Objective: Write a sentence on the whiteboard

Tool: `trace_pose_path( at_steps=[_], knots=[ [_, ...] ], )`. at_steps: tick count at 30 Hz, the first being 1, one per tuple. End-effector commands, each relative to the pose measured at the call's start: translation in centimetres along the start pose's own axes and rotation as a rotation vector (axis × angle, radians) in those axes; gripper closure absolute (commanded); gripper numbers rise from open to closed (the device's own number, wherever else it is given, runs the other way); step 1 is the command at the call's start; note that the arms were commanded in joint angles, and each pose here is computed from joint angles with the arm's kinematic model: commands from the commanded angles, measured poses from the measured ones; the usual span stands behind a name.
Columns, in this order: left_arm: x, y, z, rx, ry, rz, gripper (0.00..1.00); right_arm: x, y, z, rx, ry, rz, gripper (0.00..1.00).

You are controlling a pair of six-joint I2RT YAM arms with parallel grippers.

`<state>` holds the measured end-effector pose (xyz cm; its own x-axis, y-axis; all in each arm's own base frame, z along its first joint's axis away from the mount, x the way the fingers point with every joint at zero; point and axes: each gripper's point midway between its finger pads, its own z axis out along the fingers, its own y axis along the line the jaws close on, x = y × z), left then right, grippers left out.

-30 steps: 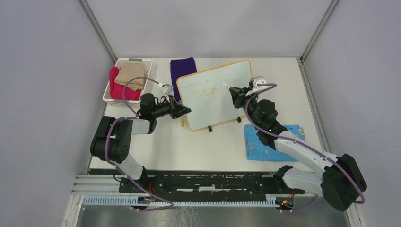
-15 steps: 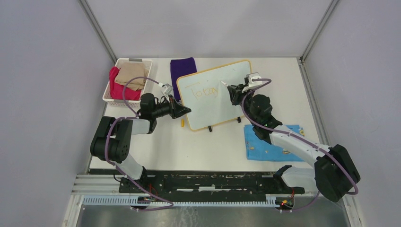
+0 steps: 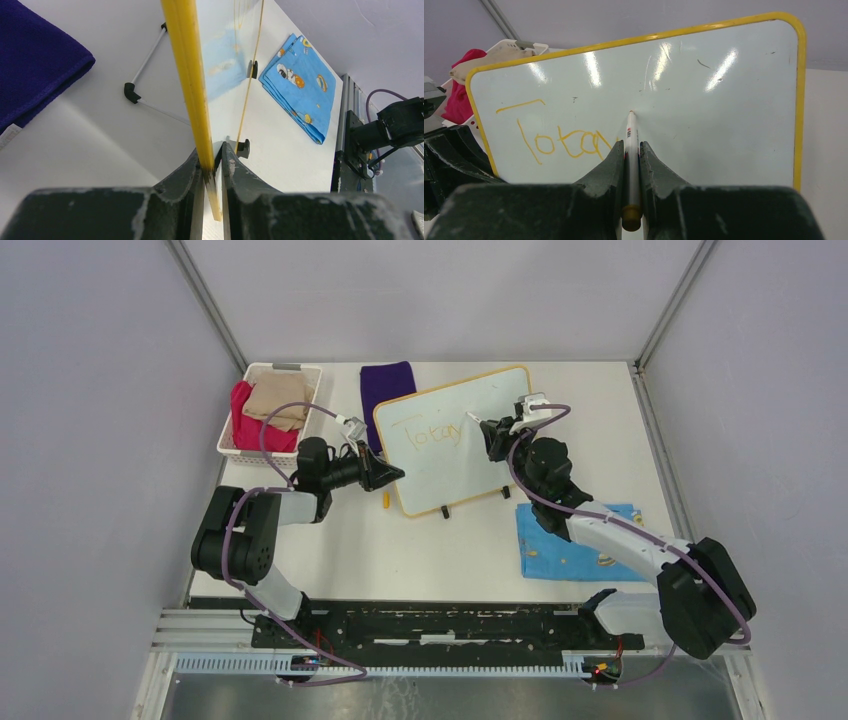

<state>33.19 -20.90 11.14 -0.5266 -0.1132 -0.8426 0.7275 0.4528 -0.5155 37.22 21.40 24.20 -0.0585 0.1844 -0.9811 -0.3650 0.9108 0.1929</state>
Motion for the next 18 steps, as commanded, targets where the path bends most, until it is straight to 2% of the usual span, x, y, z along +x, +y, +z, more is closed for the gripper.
trace_pose_path(
  at_steps=[1,18],
  knots=[
    [2.3,2.0,0.0,-0.088,0.057,0.023,0.98,-1.3,0.4,0.2,-0.016,-0.037,0.027,1.00],
    [2.2,2.1,0.0,-0.090,0.057,0.021,0.98,-4.6,-0.9,-2.6,0.030,-0.106,0.017,1.00]
  ],
)
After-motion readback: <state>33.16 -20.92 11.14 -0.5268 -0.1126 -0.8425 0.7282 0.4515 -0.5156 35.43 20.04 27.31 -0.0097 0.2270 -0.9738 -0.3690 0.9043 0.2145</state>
